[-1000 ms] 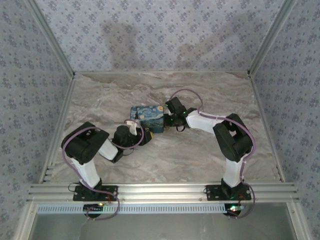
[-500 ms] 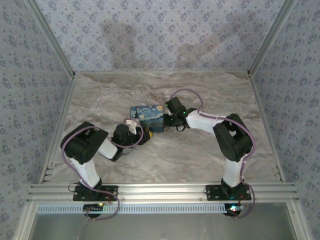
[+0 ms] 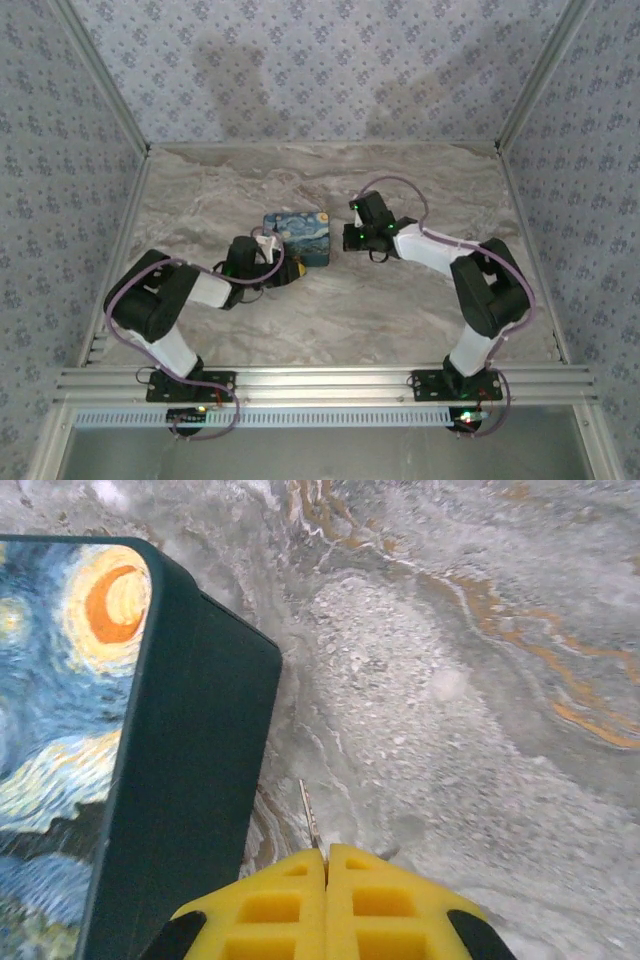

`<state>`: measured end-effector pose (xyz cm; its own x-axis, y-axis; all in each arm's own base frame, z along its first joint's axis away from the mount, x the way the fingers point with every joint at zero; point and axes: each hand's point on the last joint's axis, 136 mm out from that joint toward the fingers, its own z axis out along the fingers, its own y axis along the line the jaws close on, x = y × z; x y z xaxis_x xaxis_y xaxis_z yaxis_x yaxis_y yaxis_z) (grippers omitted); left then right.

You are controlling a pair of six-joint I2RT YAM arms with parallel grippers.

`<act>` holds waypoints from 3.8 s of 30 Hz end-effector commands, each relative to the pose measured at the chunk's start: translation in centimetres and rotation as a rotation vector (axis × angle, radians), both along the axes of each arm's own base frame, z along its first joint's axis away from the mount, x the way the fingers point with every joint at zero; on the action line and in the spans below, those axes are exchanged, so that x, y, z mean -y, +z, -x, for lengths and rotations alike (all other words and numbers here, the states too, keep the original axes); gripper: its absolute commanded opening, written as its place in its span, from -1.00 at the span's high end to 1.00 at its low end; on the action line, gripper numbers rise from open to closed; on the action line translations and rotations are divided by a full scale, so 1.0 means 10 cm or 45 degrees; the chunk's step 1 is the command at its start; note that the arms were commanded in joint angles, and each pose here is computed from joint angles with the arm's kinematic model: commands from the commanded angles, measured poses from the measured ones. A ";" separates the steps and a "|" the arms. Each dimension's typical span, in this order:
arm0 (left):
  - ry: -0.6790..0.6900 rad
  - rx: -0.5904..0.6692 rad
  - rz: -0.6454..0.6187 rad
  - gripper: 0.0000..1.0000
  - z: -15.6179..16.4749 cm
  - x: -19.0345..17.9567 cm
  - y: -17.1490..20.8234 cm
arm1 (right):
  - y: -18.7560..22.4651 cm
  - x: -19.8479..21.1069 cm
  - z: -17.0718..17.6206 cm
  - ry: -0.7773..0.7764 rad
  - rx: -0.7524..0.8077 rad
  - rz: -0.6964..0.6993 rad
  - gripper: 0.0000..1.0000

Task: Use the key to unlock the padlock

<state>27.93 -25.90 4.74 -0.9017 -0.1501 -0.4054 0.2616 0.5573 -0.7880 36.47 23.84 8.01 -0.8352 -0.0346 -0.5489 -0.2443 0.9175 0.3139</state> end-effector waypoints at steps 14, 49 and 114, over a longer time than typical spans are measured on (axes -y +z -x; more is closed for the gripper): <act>-0.019 -0.247 0.150 1.00 0.00 0.26 0.32 | 0.61 0.27 0.74 0.118 0.159 -0.390 1.00; 0.069 -0.278 0.238 0.97 -0.33 0.64 0.59 | 1.85 0.40 1.06 -0.006 0.225 -1.078 1.00; 0.041 -0.257 0.357 0.95 -0.34 0.70 0.87 | 0.33 -0.35 0.80 -0.179 -0.162 -1.332 1.00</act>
